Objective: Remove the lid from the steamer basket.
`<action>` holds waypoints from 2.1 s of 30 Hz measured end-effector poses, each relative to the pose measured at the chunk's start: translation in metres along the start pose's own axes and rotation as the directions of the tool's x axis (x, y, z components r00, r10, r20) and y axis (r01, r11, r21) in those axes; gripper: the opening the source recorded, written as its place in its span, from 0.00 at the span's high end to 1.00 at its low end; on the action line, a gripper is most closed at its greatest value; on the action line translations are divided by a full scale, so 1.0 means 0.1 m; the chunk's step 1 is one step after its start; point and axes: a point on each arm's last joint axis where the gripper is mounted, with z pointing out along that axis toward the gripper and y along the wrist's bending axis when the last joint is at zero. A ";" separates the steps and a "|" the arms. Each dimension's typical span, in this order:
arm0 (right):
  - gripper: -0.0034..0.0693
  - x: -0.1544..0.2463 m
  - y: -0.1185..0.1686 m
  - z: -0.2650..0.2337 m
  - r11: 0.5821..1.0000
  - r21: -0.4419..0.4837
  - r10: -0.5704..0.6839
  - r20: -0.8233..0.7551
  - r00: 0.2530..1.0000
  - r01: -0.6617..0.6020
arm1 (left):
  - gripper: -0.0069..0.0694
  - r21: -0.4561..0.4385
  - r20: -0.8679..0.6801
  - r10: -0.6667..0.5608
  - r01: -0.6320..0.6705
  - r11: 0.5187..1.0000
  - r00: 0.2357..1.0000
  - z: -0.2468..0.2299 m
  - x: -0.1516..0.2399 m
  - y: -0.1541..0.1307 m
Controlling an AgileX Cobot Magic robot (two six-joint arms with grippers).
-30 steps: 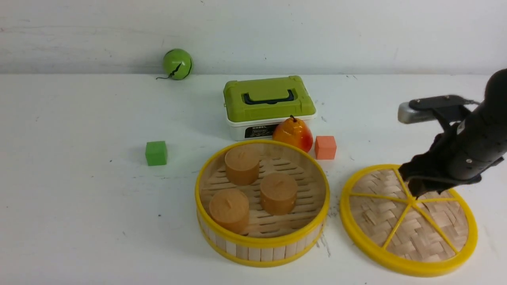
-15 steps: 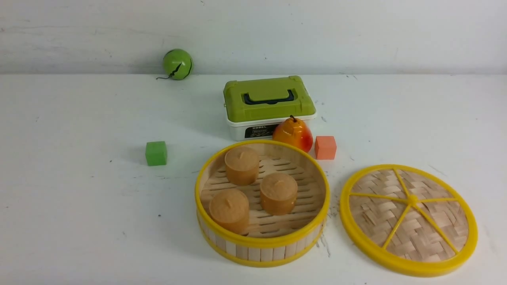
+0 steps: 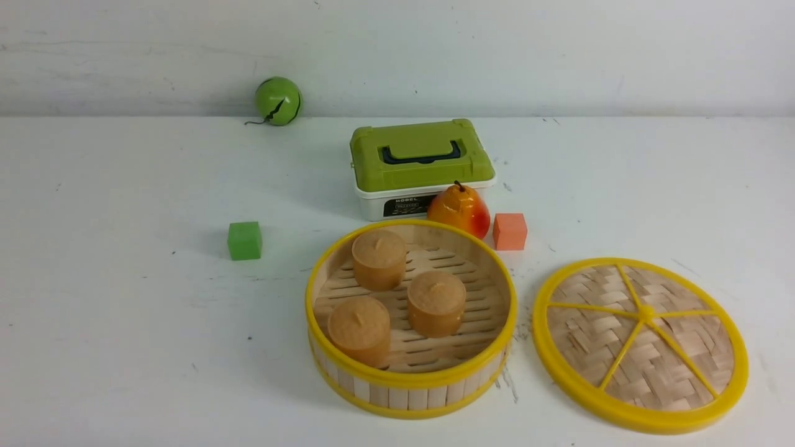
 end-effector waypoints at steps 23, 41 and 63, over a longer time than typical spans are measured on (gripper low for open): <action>0.97 1.65 -0.21 0.18 0.980 0.120 -0.119 -0.282 0.952 0.158 | 0.60 0.000 0.000 0.000 0.000 1.000 1.000 0.00 0.00 0.00; 0.97 1.77 -0.26 0.11 0.962 0.274 0.110 -0.370 0.922 -0.005 | 0.60 0.000 0.000 0.000 0.000 1.000 1.000 0.00 0.00 0.00; 0.94 1.77 -0.25 0.11 0.967 0.256 0.105 -0.374 0.922 -0.006 | 0.60 0.000 0.000 0.000 0.000 1.000 1.000 0.00 0.00 0.00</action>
